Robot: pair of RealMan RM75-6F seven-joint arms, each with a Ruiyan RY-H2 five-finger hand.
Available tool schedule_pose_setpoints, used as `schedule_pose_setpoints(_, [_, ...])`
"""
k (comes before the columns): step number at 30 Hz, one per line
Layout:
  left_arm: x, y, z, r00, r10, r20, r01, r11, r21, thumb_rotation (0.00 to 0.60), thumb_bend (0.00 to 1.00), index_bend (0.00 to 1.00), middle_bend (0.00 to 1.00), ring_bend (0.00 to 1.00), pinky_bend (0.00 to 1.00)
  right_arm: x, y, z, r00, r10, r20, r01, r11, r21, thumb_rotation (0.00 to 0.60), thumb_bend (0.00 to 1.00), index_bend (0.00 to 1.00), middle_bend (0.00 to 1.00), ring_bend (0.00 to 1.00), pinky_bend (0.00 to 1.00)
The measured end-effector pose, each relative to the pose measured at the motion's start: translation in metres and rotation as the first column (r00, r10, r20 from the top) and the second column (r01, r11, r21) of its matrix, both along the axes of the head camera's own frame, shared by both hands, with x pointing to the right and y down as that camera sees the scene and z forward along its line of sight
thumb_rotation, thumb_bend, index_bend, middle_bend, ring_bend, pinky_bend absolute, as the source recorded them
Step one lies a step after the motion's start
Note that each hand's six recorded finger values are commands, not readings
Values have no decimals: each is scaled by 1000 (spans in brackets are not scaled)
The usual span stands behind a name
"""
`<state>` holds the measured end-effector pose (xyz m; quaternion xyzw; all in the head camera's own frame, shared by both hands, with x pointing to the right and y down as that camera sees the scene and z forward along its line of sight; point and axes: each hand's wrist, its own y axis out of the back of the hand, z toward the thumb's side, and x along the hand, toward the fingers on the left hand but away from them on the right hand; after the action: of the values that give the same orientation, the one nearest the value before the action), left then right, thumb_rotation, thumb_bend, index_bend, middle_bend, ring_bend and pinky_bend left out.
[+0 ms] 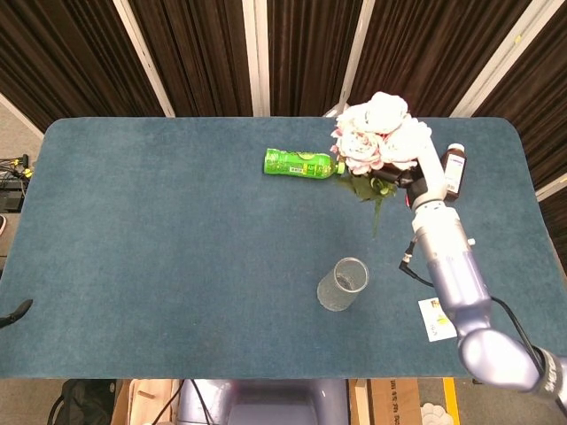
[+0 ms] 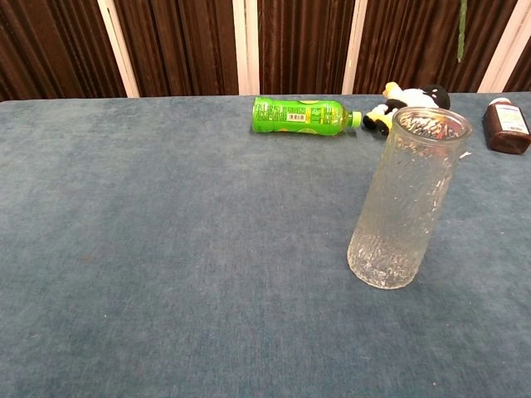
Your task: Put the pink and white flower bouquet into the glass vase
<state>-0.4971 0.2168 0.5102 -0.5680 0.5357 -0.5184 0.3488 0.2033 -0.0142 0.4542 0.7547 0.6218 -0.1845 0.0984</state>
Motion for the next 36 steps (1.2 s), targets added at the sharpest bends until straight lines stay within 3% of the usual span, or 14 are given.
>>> schedule_pose_setpoints(7, [-2,-2,-6,1000,0,-24,1,999,33,600,173,143,0,0,0,-3,19,-18,1000,-1,30,1,1000,4,600,467,489,423,505,197])
schedule_pose_setpoints(15, [-4,-1,-14,999,1,-39,2,997,78,600,172,143,0,0,0,-4,28,-15,999,5,43,-4,1000,-13,600,473,490,423,505,197])
schedule_pose_setpoints(36, [-2,-3,-9,1000,-2,-31,4,998,64,600,172,143,0,0,0,-10,52,26,997,27,78,-20,996,-86,600,480,504,423,505,197])
